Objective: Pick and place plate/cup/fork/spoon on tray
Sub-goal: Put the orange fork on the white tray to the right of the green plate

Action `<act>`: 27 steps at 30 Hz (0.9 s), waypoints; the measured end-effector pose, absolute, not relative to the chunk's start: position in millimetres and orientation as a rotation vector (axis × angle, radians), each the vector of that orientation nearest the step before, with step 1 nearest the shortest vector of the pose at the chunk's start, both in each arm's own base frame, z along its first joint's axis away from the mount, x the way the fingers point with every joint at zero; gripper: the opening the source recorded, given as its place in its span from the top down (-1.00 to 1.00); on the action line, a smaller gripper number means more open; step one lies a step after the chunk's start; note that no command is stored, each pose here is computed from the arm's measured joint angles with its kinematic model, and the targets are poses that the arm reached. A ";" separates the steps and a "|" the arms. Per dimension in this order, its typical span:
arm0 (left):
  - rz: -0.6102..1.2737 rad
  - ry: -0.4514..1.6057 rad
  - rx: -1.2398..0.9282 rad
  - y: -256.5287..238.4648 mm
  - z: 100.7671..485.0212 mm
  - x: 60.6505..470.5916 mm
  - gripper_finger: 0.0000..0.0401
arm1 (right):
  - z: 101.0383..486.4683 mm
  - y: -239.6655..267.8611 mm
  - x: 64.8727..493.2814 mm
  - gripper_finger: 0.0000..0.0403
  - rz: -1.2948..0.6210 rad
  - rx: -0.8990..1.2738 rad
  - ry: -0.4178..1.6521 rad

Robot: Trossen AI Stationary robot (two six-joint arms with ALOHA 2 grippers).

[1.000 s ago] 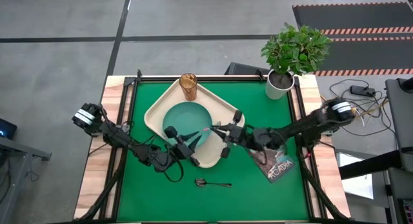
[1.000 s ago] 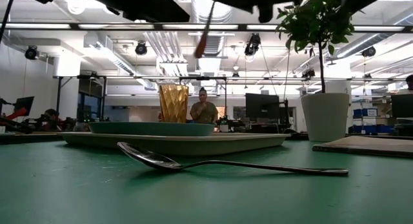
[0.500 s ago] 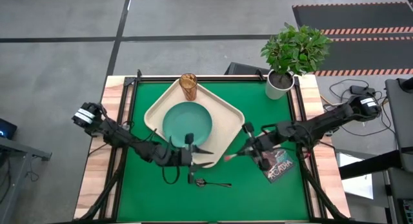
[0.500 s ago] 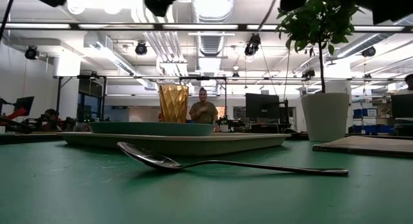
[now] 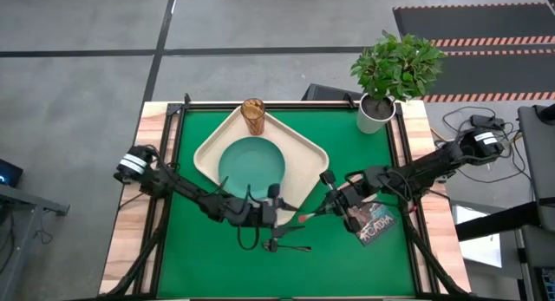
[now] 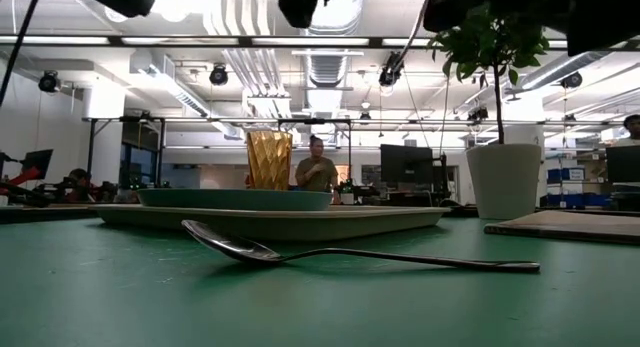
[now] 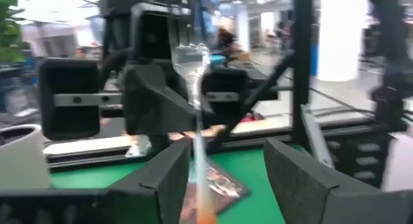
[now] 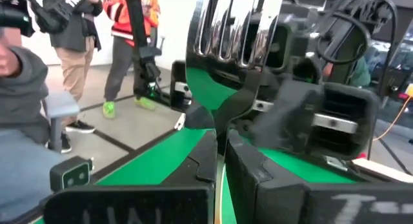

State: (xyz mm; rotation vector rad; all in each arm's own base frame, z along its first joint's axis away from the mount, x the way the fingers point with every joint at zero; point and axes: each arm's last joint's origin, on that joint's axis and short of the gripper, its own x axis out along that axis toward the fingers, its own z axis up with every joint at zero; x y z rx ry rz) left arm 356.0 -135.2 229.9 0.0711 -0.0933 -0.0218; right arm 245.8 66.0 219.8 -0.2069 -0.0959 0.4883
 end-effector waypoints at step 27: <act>-0.011 -0.051 -0.087 -123.9 205.3 398.3 0.20 | 215.5 65.9 245.1 0.96 0.497 -0.234 -0.025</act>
